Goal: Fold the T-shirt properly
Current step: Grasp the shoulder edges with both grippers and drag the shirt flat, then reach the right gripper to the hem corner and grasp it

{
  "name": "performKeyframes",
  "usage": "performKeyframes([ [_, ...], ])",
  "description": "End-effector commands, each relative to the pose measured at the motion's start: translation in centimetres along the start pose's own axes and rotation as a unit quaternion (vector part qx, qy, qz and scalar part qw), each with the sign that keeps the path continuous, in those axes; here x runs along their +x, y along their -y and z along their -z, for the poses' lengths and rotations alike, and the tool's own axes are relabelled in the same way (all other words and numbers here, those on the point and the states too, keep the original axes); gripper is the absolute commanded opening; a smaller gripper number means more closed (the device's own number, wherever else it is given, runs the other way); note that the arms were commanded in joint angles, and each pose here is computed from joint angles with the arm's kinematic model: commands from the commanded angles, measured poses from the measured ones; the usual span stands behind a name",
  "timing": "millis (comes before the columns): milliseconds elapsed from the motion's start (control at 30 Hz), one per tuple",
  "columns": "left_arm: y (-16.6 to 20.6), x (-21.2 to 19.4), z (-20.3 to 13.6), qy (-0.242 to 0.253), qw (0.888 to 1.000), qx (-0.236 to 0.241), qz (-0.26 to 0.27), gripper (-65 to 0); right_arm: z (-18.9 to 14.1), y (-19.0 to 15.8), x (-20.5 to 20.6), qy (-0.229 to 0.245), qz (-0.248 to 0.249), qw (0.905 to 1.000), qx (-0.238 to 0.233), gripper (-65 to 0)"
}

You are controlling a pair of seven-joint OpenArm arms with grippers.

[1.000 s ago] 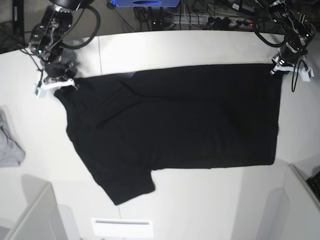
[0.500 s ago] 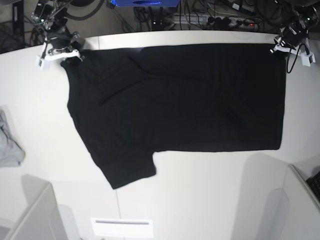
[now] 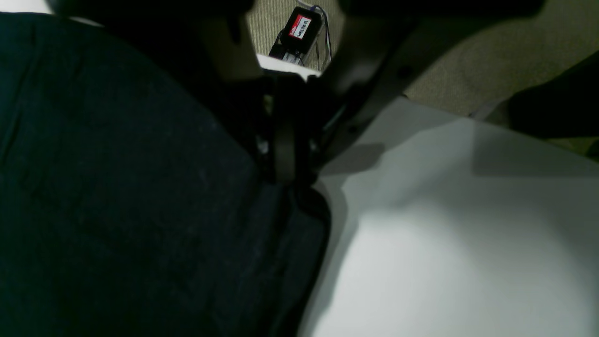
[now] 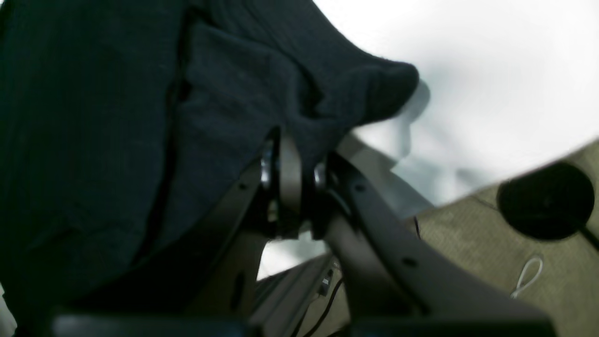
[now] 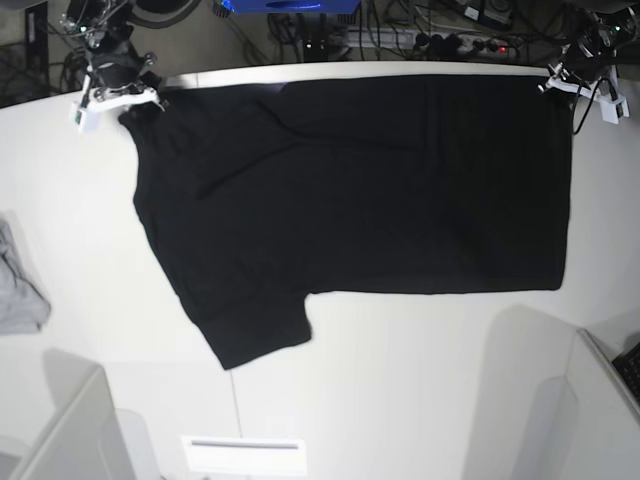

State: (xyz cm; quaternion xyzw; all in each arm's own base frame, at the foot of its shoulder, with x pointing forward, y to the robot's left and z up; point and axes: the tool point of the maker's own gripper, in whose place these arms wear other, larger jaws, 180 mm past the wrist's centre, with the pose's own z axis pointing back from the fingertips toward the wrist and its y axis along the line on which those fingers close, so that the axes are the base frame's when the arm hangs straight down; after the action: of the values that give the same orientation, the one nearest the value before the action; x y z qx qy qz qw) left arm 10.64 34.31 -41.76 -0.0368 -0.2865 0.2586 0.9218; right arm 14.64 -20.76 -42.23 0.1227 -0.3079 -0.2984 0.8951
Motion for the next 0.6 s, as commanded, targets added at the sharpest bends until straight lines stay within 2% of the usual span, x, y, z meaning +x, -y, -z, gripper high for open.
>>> performKeyframes([
  [0,-0.3,1.0,-0.5,0.014,1.0,0.002,0.01,-65.0,-0.4,-0.4,1.0,0.018,-0.005,0.9998,0.007,-65.0],
  [200,-0.3,1.1,-0.6,0.016,1.0,0.002,0.01,-65.0,-0.4,-0.4,1.0,0.018,-0.006,0.9998,0.007,-65.0],
  [233,-0.2,1.1,-0.6,0.017,1.0,0.001,0.009,-65.0,-0.4,-0.4,1.0,0.018,-0.006,0.9998,0.007,-61.1],
  [300,-0.2,1.1,-0.6,0.017,1.0,0.001,0.009,-48.5,-0.4,-0.5,1.0,0.018,-0.005,0.9998,0.008,-46.8],
  [367,-0.3,1.1,-0.6,0.017,1.0,0.001,0.008,-33.4,-0.5,-0.3,1.0,0.018,-0.004,0.9998,0.005,-36.6],
  [400,-0.2,1.1,-0.6,0.017,1.0,0.001,0.009,-26.7,-0.5,-0.2,0.8,0.016,-0.002,0.9999,0.004,-33.5],
  [433,-0.2,1.1,-0.6,0.017,1.0,0.001,0.009,-20.6,-0.6,0.0,0.6,0.014,-0.001,0.9999,0.001,-32.9],
  [500,-0.7,1.4,-0.9,0.024,1.0,0.007,0.005,-12.3,-1.1,0.9,0.7,0.019,0.008,0.9997,-0.011,-34.7],
  [567,-1.8,2.5,-2.0,0.046,0.999,0.024,-0.001,-8.6,-1.6,1.8,1.0,0.029,0.02,0.9991,-0.024,-37.2],
])
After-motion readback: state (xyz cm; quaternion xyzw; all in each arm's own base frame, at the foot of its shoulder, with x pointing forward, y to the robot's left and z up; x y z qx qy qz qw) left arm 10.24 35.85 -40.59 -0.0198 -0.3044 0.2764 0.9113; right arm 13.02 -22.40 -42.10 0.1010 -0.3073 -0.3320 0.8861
